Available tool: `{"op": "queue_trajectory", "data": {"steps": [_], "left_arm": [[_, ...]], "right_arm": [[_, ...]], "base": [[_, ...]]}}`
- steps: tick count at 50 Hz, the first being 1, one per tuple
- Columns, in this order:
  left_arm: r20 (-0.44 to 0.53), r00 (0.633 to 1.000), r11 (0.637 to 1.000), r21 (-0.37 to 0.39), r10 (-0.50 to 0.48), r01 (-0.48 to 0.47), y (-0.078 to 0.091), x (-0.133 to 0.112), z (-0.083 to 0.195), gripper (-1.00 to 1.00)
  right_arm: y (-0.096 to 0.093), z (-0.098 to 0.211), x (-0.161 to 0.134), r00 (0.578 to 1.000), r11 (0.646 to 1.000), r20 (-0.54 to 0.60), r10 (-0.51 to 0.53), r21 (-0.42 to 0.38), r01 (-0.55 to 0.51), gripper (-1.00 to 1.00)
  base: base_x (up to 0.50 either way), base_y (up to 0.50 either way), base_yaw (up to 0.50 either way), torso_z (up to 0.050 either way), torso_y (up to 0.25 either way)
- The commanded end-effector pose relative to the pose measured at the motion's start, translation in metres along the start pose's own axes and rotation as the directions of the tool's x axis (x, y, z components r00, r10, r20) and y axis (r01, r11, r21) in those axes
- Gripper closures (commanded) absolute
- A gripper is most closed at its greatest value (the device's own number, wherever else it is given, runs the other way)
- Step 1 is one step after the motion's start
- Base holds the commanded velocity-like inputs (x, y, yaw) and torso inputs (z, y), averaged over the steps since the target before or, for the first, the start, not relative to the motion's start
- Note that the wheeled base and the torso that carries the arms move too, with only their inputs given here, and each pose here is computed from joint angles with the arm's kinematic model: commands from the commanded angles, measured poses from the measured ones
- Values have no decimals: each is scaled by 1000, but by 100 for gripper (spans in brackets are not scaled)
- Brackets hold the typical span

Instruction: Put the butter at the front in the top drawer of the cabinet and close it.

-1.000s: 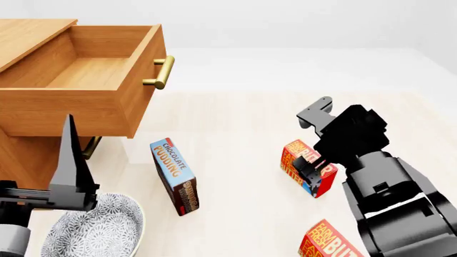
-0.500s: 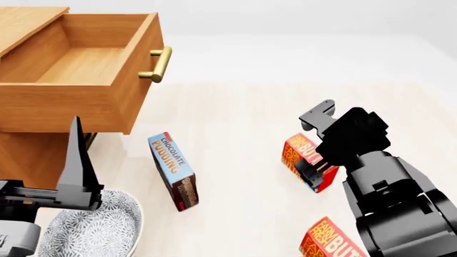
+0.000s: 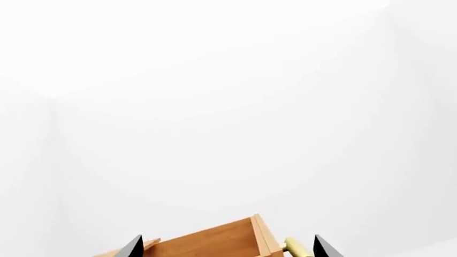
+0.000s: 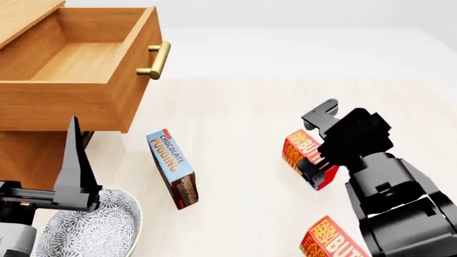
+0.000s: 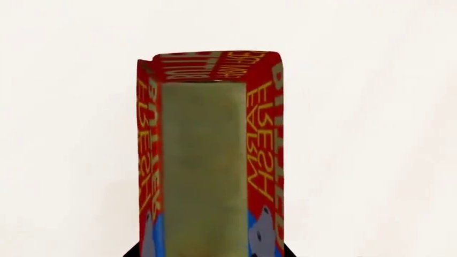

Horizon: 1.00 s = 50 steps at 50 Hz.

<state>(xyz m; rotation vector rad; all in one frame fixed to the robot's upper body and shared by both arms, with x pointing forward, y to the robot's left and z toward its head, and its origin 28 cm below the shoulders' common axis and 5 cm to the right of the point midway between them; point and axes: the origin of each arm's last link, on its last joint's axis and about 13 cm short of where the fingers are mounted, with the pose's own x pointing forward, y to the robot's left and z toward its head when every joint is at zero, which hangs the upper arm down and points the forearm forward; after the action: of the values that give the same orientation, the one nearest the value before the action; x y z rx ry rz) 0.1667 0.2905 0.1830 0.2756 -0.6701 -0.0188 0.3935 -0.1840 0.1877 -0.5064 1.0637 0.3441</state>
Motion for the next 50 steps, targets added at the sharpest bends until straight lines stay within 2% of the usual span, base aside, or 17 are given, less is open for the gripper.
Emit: {"op": "queue_trajectory", "data": {"steps": [1, 26, 34, 40, 50], "left_arm": [[15, 1000, 1000, -11, 3, -2, 0, 0, 4, -100], [25, 1000, 1000, -21, 7, -7, 0, -1, 5, -100], [30, 1000, 1000, -22, 3, -3, 0, -1, 6, -100], [34, 999, 1000, -26, 2, -1, 0, 0, 8, -100], [44, 999, 999, -37, 7, -5, 1, 2, 10, -100]], "right_arm": [[-4, 7, -8, 997, 998, 52, -54, -13, 55, 100], [-15, 26, -53, 973, 990, 183, -140, -6, 143, 100], [-18, 30, -74, 944, 986, 285, -167, 39, 163, 100], [-18, 35, -98, 915, 980, 353, -195, 45, 191, 100], [-18, 40, -126, 887, 973, 403, -224, 37, 229, 100]], "base": [[0, 0, 0, 0, 0], [0, 0, 0, 0, 0], [0, 0, 0, 0, 2], [0, 0, 0, 0, 2], [0, 0, 0, 0, 74]]}}
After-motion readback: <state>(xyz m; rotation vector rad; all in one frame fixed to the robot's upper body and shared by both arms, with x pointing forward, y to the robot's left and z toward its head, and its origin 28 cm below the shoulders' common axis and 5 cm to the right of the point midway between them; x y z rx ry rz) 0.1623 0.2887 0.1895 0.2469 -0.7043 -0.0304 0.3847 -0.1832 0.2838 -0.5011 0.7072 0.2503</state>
